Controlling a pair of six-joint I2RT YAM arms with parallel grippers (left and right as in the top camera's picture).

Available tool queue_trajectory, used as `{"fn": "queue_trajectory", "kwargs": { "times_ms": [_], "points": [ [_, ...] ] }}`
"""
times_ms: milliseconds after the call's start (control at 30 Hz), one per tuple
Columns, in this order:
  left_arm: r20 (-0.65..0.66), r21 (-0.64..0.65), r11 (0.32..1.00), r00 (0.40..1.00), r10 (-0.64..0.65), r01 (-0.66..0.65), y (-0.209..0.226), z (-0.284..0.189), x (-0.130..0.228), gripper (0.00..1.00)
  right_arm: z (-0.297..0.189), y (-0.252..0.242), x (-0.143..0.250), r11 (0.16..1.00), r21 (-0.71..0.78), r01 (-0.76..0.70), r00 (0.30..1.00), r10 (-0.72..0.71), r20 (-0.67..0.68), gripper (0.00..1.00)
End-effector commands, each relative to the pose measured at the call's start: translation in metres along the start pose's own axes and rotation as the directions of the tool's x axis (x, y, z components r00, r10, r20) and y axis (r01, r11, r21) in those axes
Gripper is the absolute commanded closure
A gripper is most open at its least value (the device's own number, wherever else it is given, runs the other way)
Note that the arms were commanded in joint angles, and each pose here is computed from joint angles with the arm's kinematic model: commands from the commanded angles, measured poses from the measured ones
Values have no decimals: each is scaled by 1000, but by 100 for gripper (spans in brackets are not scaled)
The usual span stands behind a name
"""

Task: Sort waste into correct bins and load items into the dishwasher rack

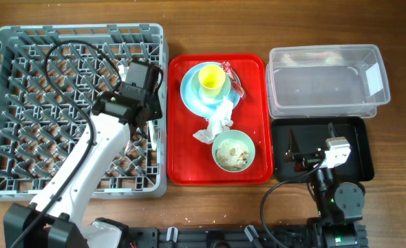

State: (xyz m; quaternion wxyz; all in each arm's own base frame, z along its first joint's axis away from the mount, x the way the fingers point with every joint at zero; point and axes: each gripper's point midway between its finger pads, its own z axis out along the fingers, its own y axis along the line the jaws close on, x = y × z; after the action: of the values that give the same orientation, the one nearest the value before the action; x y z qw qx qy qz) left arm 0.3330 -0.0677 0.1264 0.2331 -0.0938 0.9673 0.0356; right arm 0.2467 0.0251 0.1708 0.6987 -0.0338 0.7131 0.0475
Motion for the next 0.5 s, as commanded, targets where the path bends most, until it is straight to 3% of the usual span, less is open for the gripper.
{"fn": "queue_trajectory", "kwargs": {
  "times_ms": [0,133,233,333,467],
  "points": [
    [56,-35,999,998,39,-38,9,-7,-14,96,0,1,-1,1000,-8,17,1000,-17,4,0],
    [60,-33,985,983,171,-169,5,-3,-18,96,0,1,-1,1000,-8,17,1000,-17,4,0],
    [31,89,966,970,239,-241,-15,-2,-8,96,0,1,-1,1000,-8,17,1000,-17,4,0],
    [-14,133,967,975,220,-217,-13,2,-2,96,0,1,-1,1000,-8,17,1000,-17,4,0],
    [-138,231,969,982,126,-92,2,16,8,96,0,1,-1,1000,-8,17,1000,-17,3,0]
  ]
}}
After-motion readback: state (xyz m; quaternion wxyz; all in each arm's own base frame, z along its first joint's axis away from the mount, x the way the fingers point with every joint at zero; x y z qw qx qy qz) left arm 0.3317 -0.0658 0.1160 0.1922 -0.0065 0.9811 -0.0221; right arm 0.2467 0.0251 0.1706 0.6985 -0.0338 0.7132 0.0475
